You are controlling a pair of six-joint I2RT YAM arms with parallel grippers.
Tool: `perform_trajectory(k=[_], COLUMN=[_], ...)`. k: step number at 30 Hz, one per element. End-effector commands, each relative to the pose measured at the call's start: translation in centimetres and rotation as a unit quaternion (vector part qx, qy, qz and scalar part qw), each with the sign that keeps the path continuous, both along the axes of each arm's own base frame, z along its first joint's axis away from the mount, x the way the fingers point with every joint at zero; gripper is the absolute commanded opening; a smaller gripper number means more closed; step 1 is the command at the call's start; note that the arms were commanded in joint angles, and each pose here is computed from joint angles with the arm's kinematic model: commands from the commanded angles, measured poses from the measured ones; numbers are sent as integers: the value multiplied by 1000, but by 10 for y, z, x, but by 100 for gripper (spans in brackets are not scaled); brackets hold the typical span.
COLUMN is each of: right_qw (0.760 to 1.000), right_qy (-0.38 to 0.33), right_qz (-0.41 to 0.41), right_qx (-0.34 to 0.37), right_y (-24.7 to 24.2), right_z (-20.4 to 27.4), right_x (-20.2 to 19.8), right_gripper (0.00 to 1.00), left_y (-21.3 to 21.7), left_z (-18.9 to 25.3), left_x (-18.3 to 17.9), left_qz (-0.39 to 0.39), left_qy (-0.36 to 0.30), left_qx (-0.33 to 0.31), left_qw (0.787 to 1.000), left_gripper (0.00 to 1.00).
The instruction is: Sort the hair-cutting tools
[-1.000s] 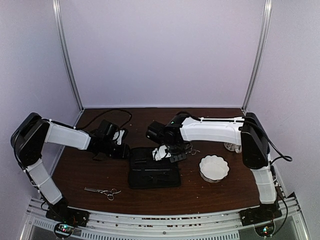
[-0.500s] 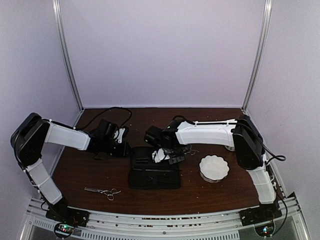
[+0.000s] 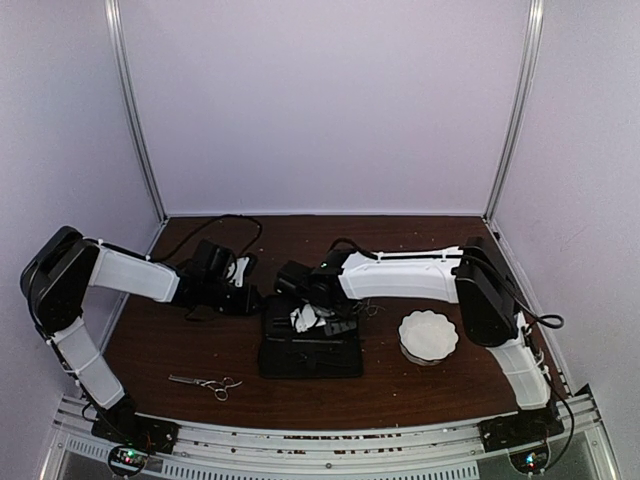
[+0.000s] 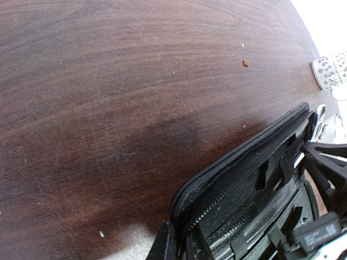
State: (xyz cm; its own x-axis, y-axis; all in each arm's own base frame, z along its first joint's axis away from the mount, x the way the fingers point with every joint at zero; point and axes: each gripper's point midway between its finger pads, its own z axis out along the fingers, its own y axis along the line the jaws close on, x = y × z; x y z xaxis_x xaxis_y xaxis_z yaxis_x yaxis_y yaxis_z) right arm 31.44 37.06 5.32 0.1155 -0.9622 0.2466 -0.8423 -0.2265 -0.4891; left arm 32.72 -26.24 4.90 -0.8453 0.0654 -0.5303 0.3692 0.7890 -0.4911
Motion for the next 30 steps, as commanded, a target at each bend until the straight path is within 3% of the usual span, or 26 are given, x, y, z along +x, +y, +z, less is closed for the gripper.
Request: perform_trajectory(k=[1, 24, 27, 30], right_qw=[1000, 996, 996, 995], right_qy=[4, 35, 44, 51], right_qz=[-6, -7, -14, -17], right_qx=[25, 85, 82, 82], right_y=[18, 57, 54, 43], right_z=[-3, -22, -21, -12], right_x=[-4, -16, -19, -25], right_gripper=[0, 0, 10, 25], left_y=[-3, 0, 1, 2], left_z=[8, 7, 6, 7], left_x=[-4, -8, -8, -8], left_qz=[-9, -10, -9, -9], left_qy=[-10, -12, -13, -14], left_qx=[-15, -13, -10, -8], left_qw=[1000, 1000, 1000, 1000], left_gripper=[5, 3, 3, 3])
